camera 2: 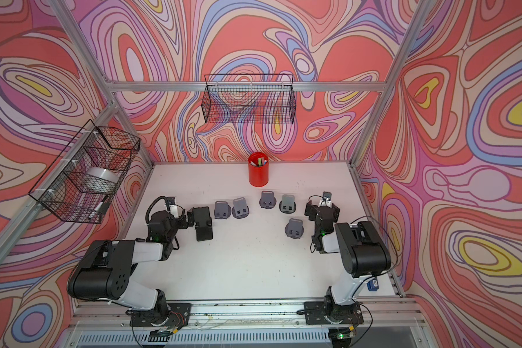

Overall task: Open the phone stand
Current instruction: Reset both arms

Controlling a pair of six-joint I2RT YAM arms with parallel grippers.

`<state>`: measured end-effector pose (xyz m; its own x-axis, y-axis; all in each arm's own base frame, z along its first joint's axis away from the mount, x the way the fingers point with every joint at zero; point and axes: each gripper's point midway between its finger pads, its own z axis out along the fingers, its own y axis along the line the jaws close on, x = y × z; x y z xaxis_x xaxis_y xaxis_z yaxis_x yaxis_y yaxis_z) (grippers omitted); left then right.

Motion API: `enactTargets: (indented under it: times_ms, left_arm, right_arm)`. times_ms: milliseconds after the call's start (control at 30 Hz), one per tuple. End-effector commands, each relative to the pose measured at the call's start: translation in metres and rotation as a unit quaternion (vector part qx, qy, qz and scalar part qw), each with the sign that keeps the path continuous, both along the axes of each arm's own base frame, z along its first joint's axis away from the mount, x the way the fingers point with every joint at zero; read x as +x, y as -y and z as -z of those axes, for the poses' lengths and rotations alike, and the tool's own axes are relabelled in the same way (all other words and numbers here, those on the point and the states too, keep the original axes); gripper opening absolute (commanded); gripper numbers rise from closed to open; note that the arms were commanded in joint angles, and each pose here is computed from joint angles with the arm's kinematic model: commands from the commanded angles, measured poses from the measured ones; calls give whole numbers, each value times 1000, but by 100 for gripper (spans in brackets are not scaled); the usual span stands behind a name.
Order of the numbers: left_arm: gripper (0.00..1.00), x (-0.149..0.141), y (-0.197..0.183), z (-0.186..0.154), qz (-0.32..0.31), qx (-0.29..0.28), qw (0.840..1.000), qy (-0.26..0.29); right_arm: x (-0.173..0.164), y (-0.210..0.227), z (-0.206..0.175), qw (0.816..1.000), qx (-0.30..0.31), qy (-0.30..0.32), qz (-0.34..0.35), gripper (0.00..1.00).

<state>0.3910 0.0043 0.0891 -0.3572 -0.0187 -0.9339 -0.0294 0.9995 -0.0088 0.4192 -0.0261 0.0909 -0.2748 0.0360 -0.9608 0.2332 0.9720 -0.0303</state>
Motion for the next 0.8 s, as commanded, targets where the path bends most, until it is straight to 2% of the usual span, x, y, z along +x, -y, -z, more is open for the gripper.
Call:
enactTargets:
  times_ms: [0,767]
  left_arm:
    - [100,3,-5,0,-16,7,1000,-1]
    - [100,3,-4,1,-12,6,1000,-3]
  right_arm:
    - [3,0,-4,1000,0,10,-4,99]
    - [3,0,-5,1000,-1,12,-4,98]
